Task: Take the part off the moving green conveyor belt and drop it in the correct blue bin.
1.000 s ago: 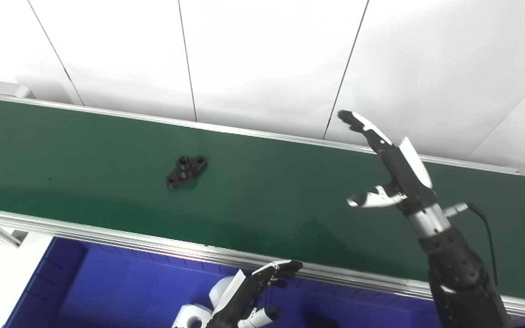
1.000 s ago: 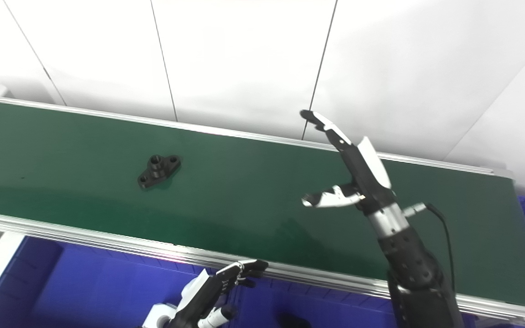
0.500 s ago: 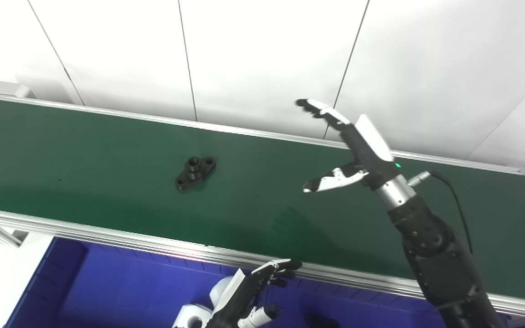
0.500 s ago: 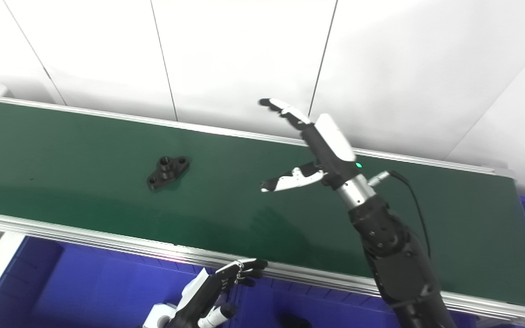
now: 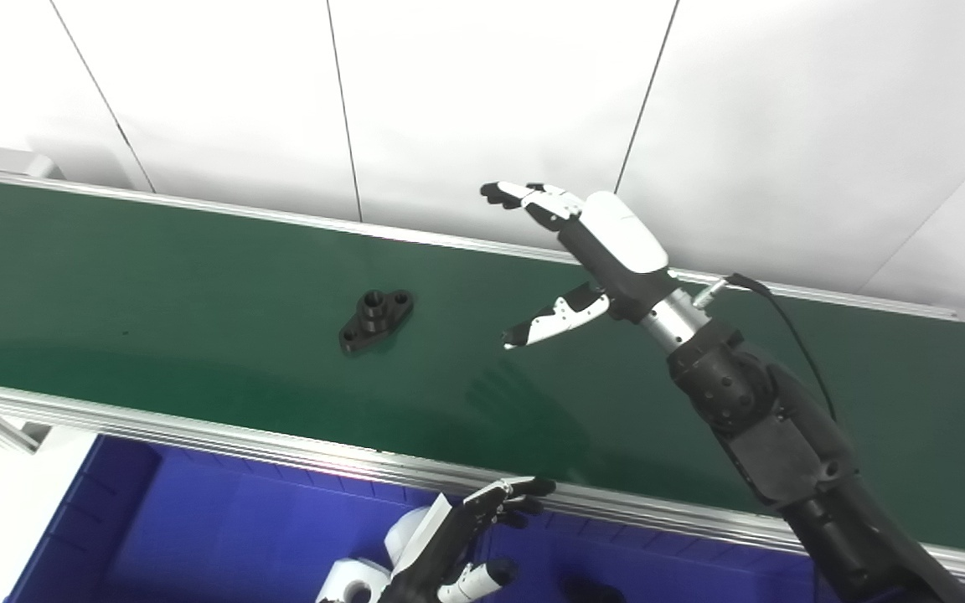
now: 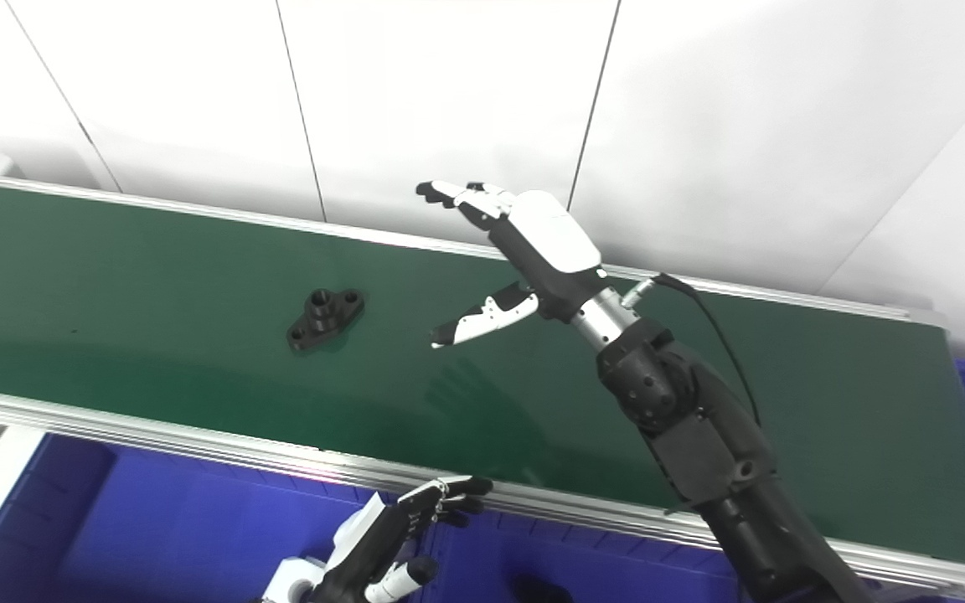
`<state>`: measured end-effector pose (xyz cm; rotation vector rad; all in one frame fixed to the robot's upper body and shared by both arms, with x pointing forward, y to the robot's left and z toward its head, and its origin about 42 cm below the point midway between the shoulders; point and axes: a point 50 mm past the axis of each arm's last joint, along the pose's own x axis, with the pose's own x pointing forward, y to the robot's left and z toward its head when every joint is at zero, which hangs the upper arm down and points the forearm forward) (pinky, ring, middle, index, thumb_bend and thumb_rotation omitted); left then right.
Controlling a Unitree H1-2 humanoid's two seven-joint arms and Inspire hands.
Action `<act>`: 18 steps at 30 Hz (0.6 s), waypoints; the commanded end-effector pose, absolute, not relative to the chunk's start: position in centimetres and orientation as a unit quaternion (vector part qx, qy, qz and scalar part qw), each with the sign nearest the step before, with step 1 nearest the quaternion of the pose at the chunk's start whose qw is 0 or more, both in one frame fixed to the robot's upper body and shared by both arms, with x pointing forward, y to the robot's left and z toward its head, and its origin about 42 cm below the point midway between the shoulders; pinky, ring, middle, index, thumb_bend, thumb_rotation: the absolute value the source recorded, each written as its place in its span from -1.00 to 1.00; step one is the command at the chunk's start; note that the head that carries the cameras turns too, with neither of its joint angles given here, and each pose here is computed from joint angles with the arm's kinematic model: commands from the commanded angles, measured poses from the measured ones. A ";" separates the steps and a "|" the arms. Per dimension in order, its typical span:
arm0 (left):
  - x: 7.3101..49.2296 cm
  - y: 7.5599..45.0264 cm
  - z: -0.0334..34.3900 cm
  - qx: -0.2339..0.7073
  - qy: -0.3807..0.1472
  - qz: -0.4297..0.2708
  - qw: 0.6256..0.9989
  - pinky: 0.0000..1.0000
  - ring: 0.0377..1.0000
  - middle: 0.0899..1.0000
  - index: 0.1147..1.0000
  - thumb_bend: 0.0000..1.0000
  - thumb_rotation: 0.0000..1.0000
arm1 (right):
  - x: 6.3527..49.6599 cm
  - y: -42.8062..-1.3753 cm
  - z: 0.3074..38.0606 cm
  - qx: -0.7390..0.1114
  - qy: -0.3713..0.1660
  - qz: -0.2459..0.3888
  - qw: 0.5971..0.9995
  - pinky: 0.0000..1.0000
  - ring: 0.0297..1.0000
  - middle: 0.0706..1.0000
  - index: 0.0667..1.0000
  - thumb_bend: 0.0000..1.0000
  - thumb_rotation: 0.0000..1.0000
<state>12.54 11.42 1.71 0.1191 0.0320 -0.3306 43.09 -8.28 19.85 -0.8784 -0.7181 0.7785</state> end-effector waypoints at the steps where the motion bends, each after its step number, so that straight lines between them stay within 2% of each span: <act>1: 13.1 7.6 3.4 0.018 -0.024 -0.169 0.985 0.46 0.65 0.62 0.51 0.80 0.97 | 43.9 -7.0 22.8 -0.409 -0.383 0.348 0.752 0.91 0.67 0.67 0.79 1.00 0.45; 6: 13.2 7.1 3.4 0.015 -0.024 -0.169 0.985 0.46 0.65 0.62 0.52 0.82 0.96 | 43.8 -6.0 22.5 -0.424 -0.388 0.356 0.737 0.99 0.68 0.66 0.77 1.00 0.46; 18: 13.1 6.0 3.8 0.012 -0.024 -0.169 0.985 0.44 0.64 0.62 0.51 0.81 0.97 | 44.8 -3.8 20.3 -0.452 -0.357 0.378 0.725 1.00 0.72 0.70 0.81 1.00 0.46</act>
